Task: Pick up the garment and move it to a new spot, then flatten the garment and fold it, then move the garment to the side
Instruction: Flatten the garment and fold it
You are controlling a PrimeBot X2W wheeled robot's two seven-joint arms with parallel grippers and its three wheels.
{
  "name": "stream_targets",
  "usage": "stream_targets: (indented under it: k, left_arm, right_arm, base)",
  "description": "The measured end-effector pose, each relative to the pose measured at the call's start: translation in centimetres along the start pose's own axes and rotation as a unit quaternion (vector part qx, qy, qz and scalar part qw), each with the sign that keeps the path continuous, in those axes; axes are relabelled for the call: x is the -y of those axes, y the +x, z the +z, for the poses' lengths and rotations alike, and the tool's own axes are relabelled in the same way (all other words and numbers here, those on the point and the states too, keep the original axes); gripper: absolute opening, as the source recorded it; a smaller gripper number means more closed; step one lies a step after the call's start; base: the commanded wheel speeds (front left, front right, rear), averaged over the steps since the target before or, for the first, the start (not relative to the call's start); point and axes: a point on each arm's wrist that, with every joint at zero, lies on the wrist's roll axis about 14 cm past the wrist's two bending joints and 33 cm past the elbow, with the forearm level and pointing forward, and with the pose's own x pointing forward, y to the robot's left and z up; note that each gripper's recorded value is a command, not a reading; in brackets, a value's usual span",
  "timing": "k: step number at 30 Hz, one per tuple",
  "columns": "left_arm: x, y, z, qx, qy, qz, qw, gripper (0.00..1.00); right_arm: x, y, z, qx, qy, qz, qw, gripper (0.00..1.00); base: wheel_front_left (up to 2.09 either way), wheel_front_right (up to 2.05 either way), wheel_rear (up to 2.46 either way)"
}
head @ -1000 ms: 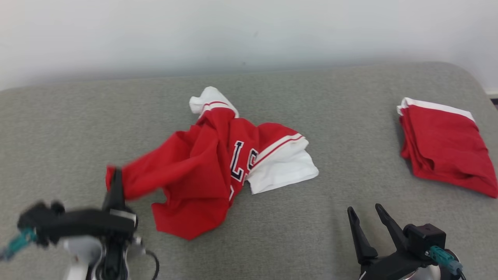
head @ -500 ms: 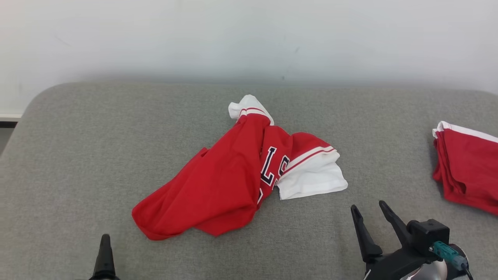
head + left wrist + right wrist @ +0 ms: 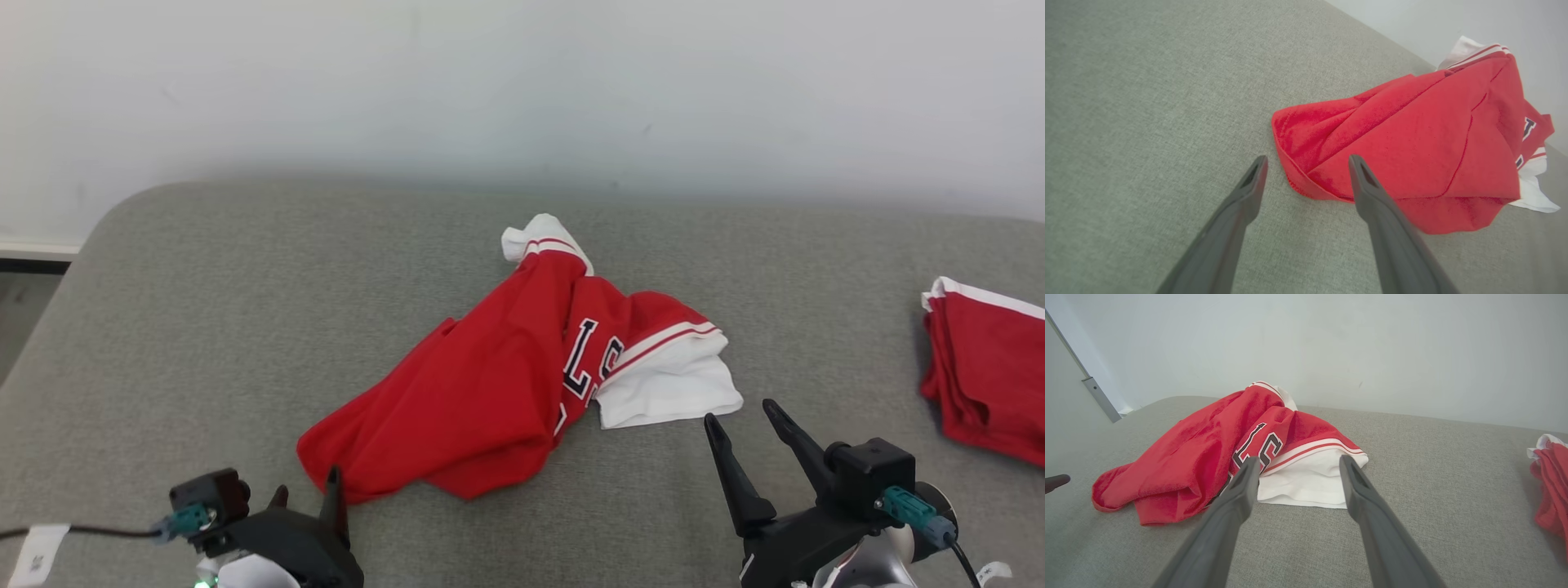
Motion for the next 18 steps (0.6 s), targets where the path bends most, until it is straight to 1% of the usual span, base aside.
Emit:
stream_targets:
  k: [1, 2, 3, 4, 6, 7, 10, 13, 15, 16, 17, 18]
  left_arm:
    - [0.1, 0.4, -0.2, -0.01, 0.01, 0.005, 1.0, 0.92]
    - [0.1, 0.7, -0.4, -0.019, 0.018, 0.01, 1.0, 0.92]
    - [-0.2, 1.1, -0.7, -0.034, 0.03, 0.02, 0.999, 0.7]
    - [-0.6, 1.4, -1.1, -0.045, 0.039, 0.028, 0.998, 0.7]
    - [-1.1, 1.9, -1.4, -0.062, 0.062, 0.04, 0.995, 0.49]
    - [-1.1, 2.1, -1.4, -0.065, 0.067, 0.043, 0.995, 0.45]
    - [-0.7, 2.7, -1.9, -0.082, 0.08, 0.042, 0.993, 0.43]
    - [-0.6, 3.1, -2.2, -0.094, 0.087, 0.042, 0.991, 0.44]
    - [-0.7, 3.4, -2.3, -0.101, 0.095, 0.049, 0.989, 0.49]
    - [-1.3, 3.4, -2.4, -0.106, 0.108, 0.058, 0.987, 0.52]
    - [-2.1, 3.4, -2.6, -0.112, 0.127, 0.068, 0.983, 0.61]
    - [-2.5, 3.4, -2.6, -0.117, 0.132, 0.075, 0.982, 0.68]
  right_arm:
    - [0.0, -0.1, -0.2, -0.002, 0.002, -0.002, 1.0, 1.0]
    - [0.2, -0.3, -0.3, -0.004, 0.003, -0.005, 1.0, 1.0]
    - [0.4, -0.5, -0.5, -0.006, 0.004, -0.009, 1.0, 1.0]
    - [0.7, -0.7, -0.6, -0.007, 0.005, -0.013, 1.0, 1.0]
    - [1.3, -1.3, -1.0, -0.012, 0.008, -0.025, 1.0, 1.0]
    - [1.7, -1.5, -1.2, -0.014, 0.01, -0.031, 0.999, 1.0]
    - [2.6, -2.3, -1.5, -0.016, 0.013, -0.049, 0.999, 1.0]
    - [3.0, -2.8, -2.0, -0.022, 0.017, -0.058, 0.998, 1.0]
    - [3.2, -2.9, -1.9, -0.021, 0.018, -0.061, 0.998, 1.0]
    - [3.2, -3.0, -2.0, -0.021, 0.019, -0.062, 0.998, 1.0]
    - [3.2, -3.0, -2.0, -0.022, 0.02, -0.063, 0.998, 1.0]
    - [3.3, -3.0, -2.0, -0.022, 0.02, -0.064, 0.998, 1.0]
  base:
    - [0.0, 0.0, 0.0]
    - [0.0, 0.0, 0.0]
    - [0.0, 0.0, 0.0]
    - [0.0, 0.0, 0.0]
    - [0.0, 0.0, 0.0]
    - [0.0, 0.0, 0.0]
    - [0.0, 0.0, 0.0]
    - [0.0, 0.0, 0.0]
    - [0.0, 0.0, 0.0]
    - [0.0, 0.0, 0.0]
    - [0.0, 0.0, 0.0]
    - [0.0, 0.0, 0.0]
